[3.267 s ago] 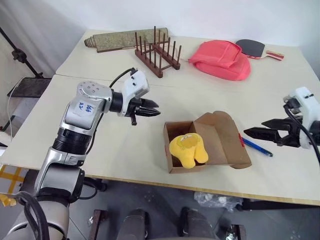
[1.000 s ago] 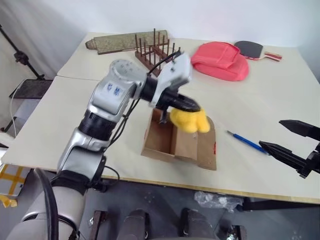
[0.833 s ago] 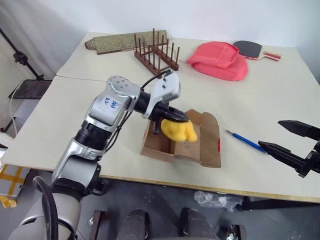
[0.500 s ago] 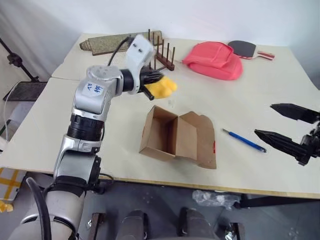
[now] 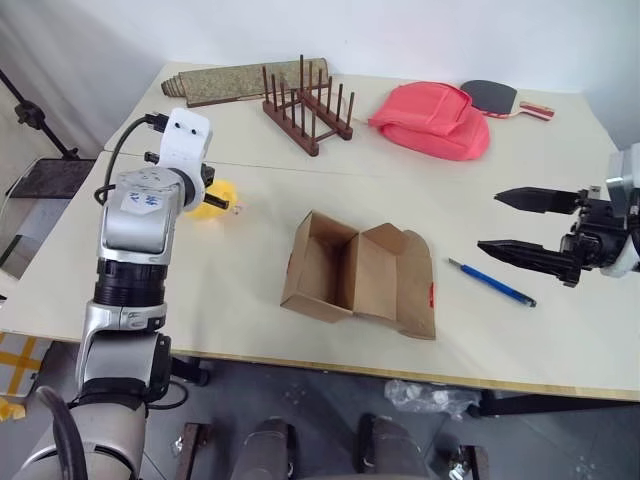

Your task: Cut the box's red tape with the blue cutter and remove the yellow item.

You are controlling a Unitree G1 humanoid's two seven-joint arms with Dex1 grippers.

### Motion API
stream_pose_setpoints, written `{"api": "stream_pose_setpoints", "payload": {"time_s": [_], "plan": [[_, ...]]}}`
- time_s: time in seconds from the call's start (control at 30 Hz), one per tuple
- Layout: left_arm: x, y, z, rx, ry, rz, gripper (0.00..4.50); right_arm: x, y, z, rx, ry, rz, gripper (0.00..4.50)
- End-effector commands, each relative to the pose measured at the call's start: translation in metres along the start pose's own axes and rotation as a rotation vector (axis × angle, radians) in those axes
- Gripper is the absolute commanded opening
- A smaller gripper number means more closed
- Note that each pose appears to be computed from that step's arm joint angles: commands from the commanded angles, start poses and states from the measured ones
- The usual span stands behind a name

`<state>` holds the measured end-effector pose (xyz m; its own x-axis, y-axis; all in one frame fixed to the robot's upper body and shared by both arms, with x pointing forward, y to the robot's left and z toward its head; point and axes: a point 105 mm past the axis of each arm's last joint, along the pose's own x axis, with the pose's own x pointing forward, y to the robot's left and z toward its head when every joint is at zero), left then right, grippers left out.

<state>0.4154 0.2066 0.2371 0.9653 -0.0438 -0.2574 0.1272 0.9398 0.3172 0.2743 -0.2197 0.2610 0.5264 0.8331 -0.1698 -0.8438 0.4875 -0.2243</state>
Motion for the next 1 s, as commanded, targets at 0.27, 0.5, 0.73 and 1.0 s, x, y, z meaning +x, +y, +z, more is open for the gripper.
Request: {"api": "stream_pose_setpoints", "payload": {"time_s": [0.27, 0.5, 0.73, 1.0], "plan": [[-0.043, -0.051, 0.037, 0.098, -0.309, -0.376, 3.72, -0.006, -0.014, -0.001, -0.018, 0.018, 0.011, 4.50], [-0.104, -0.096, -0.027, -0.043, -0.442, -0.926, 4.48, -0.013, -0.016, -0.025, 0.042, 0.033, 0.048, 4.50], [-0.112, -0.055, -0.101, 0.000, -0.403, -0.882, 4.48, -0.043, -0.017, -0.111, -0.010, 0.318, 0.017, 4.50], [-0.115, -0.010, -0.134, 0.001, -0.344, -0.813, 4.48, -0.036, -0.014, -0.123, 0.071, 0.245, 0.017, 4.50]]}}
